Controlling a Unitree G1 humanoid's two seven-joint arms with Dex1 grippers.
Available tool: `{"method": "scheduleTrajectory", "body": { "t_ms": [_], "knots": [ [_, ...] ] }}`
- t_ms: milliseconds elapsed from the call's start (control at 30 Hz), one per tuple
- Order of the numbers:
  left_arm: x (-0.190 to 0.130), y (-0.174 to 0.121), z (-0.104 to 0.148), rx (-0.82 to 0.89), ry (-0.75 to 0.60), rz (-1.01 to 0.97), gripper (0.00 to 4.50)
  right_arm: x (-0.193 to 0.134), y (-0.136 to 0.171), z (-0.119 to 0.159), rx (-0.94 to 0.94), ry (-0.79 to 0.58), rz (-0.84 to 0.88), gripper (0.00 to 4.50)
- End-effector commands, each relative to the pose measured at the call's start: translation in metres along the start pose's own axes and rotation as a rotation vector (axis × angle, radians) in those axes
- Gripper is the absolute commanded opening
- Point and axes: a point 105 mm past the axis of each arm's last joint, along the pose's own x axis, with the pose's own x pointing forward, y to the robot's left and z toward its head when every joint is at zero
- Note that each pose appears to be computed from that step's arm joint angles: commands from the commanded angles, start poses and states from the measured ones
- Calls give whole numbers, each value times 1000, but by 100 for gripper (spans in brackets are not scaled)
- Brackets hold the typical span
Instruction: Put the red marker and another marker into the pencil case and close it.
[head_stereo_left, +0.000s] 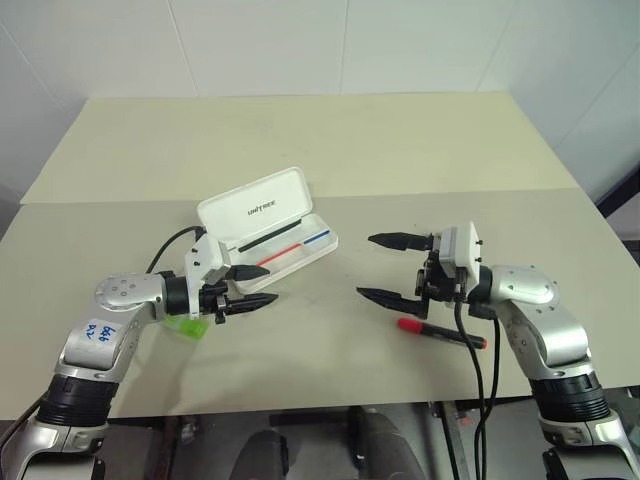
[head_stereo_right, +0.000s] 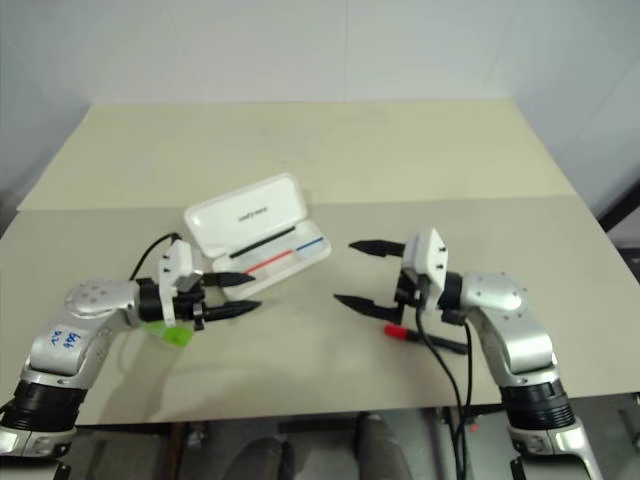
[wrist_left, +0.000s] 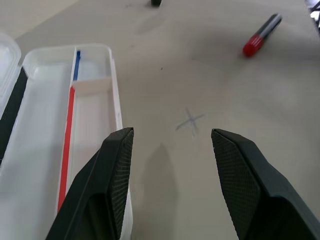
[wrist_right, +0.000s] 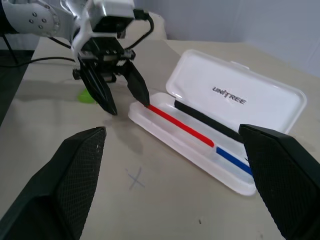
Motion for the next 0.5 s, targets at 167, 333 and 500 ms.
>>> {"method": "scheduleTrajectory", "body": {
  "t_ms": [167, 333, 500],
  "knots": [
    [-4, 17, 4, 73, 81, 74, 253, 4, 5, 13, -54, -48, -15, 450],
    [-2, 25, 2, 77, 100, 92, 253, 5, 10, 16, -58, -50, 5, 450],
    [3, 24, 1, 79, 121, 50, 253, 7, 10, 21, -72, -61, 2, 450]
  ]
}}
